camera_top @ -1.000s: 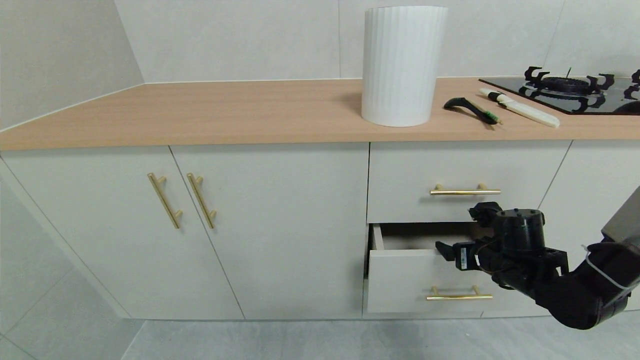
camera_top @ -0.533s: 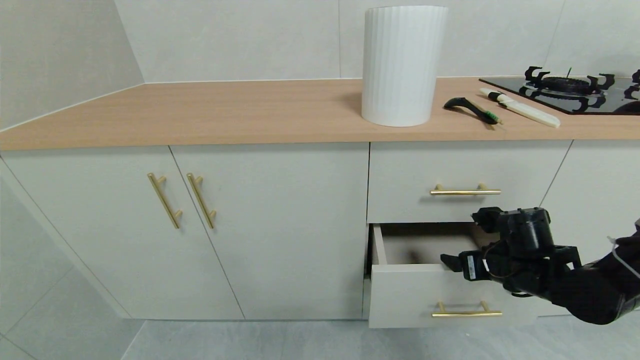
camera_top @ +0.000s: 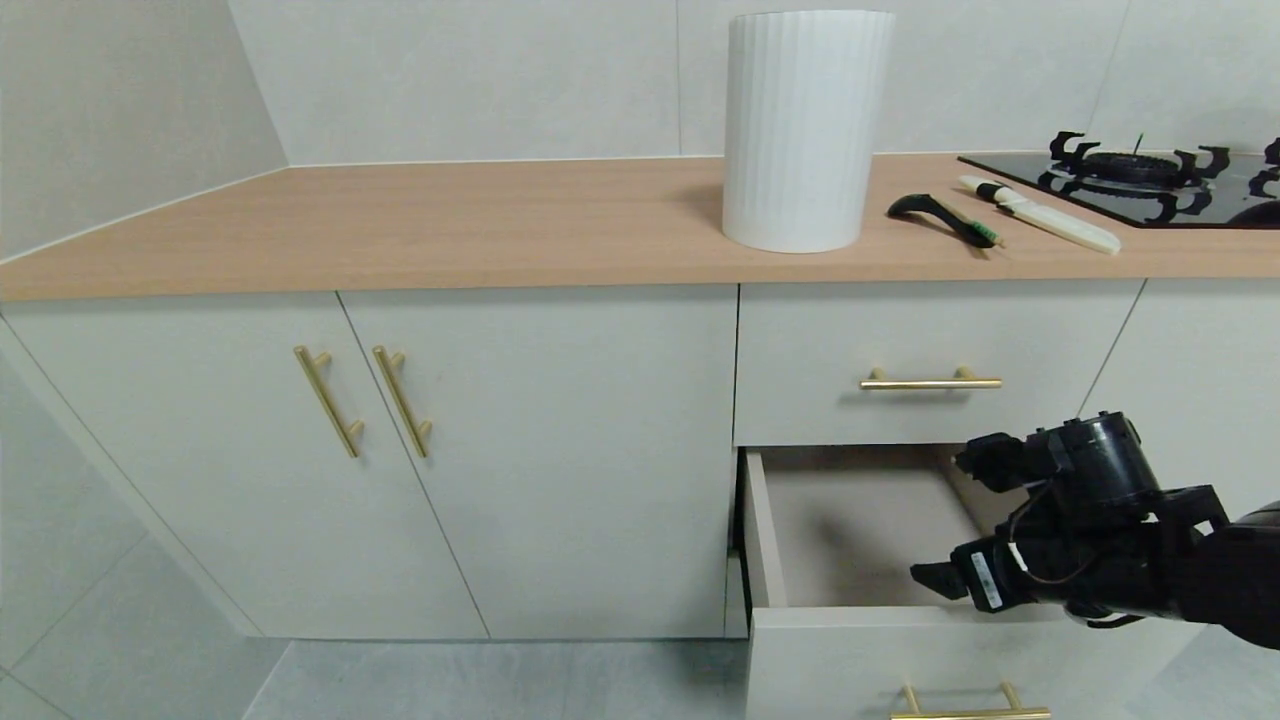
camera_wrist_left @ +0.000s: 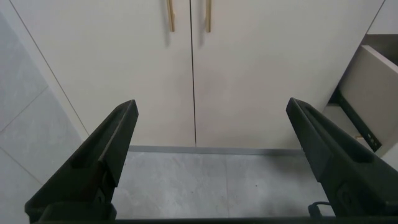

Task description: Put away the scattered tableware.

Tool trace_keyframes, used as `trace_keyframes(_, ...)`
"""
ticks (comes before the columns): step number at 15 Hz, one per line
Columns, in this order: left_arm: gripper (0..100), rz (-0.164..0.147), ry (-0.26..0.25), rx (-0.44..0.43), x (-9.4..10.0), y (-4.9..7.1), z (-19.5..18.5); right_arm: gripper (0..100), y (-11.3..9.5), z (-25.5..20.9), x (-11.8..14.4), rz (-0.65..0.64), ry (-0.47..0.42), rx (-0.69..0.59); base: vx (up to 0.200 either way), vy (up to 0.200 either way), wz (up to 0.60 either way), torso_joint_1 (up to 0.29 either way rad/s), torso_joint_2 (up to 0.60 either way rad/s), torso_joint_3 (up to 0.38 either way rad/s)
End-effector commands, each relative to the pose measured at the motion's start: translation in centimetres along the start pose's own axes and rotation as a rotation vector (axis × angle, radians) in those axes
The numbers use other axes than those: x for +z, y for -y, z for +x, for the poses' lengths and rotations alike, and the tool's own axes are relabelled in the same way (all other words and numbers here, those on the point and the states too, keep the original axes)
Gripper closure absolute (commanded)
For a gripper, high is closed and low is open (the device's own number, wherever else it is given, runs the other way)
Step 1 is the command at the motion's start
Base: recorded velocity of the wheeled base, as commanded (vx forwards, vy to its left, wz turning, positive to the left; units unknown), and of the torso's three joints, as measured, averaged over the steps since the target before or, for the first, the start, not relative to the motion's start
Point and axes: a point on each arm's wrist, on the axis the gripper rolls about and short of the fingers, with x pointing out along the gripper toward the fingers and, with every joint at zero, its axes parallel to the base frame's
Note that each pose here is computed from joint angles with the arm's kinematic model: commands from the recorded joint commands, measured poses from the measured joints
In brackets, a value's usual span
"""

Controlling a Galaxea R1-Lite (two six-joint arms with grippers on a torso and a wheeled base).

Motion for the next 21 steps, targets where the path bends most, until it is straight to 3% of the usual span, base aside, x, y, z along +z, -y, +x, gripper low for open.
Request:
trace_keyframes(1,0,-0.001,0.000,0.000,0.0,0.0,0.0,0,-0.4,-1.2,-0.1,-0.043,-0.009,0.014,0.000,0.000,0.00,0.000,0.00,0.000)
trace_keyframes(10,0,-0.001,0.000,0.000,0.0,0.0,0.0,0,-2.9,-4.5,-2.2,-0.212,-0.192,0.088,0.000,0.000,0.00,0.000,0.00,0.000)
trace_keyframes(14,0,-0.001,0.000,0.000,0.0,0.0,0.0,0,-3.8,-5.9,-3.4,-0.327,-0.321,0.125,0.000,0.000,0.00,0.000,0.00,0.000)
trace_keyframes(18,0,-0.001,0.000,0.000,0.0,0.0,0.0,0,-3.7,-6.1,-2.0,-0.286,-0.270,0.113,0.000,0.000,0.00,0.000,0.00,0.000)
trace_keyframes(21,0,-0.001,0.000,0.000,0.0,0.0,0.0,0,-4.0,-6.6,0.9,-0.053,-0.150,0.093,0.000,0.000,0.00,0.000,0.00,0.000)
